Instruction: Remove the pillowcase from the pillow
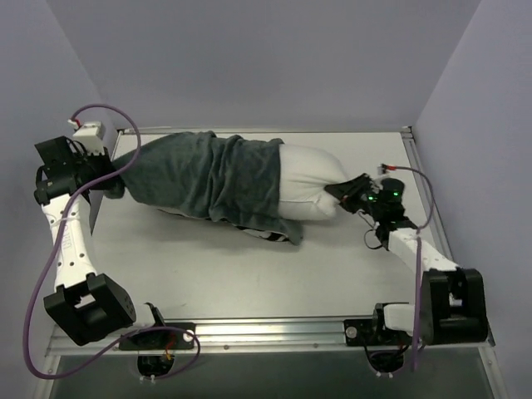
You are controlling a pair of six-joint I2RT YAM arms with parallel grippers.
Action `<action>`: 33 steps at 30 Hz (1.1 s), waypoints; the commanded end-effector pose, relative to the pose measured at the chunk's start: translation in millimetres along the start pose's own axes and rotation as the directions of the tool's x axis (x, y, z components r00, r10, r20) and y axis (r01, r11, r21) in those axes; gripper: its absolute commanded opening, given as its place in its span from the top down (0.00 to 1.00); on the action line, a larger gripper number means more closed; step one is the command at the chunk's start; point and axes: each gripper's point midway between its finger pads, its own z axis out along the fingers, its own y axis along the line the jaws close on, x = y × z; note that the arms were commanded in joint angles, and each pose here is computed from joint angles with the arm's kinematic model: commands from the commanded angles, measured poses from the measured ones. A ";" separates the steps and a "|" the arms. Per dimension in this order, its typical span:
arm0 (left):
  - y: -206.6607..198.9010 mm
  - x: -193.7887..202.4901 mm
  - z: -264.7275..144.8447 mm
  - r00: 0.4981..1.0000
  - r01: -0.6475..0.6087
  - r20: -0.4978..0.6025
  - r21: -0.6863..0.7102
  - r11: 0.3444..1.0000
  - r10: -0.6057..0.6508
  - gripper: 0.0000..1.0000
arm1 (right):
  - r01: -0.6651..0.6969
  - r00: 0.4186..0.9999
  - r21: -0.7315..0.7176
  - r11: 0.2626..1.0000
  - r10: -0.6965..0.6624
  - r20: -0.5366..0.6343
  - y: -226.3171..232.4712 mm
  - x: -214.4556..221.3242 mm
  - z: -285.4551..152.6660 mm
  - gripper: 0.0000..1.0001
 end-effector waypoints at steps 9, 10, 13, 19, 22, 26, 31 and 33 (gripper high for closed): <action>79.8 -46.2 -41.4 0.988 -0.034 0.136 -0.269 0.962 0.073 0.98 | -0.164 0.797 0.364 0.917 -0.094 0.596 -104.8 -212.0 -161.5 1.00; 88.7 -47.5 -43.9 0.989 -0.028 0.133 -0.296 0.955 0.071 0.98 | -0.179 0.784 0.360 0.916 -0.089 0.615 -104.9 -217.2 -167.1 1.00; 111.5 -53.2 -54.7 0.989 -0.046 0.113 -0.355 0.934 0.092 0.98 | -0.167 0.774 0.437 0.884 -0.157 0.613 -100.7 -234.7 -180.9 1.00; 157.0 -102.9 -106.7 0.968 -0.059 0.178 -0.531 0.846 0.179 0.98 | -0.145 0.762 0.552 0.821 -0.263 0.592 -98.6 -248.7 -198.2 1.00; 171.5 -131.0 -140.0 0.946 -0.042 0.237 -0.583 0.811 0.219 0.98 | -0.145 0.761 0.609 0.780 -0.306 0.572 -103.9 -252.3 -205.6 1.00; 168.5 -181.7 -194.5 0.882 -0.042 0.331 -0.654 0.755 0.336 0.98 | -0.143 0.749 0.639 0.756 -0.340 0.569 -103.1 -256.1 -213.1 1.00; 184.8 -208.1 -230.4 0.840 0.030 0.394 -0.719 0.694 0.372 0.98 | -0.162 0.748 0.684 0.712 -0.363 0.555 -106.3 -258.5 -224.8 1.00; 203.8 -210.5 -250.5 0.831 0.124 0.433 -0.756 0.643 0.349 0.98 | -0.173 0.743 0.704 0.689 -0.378 0.553 -106.8 -260.2 -231.3 1.00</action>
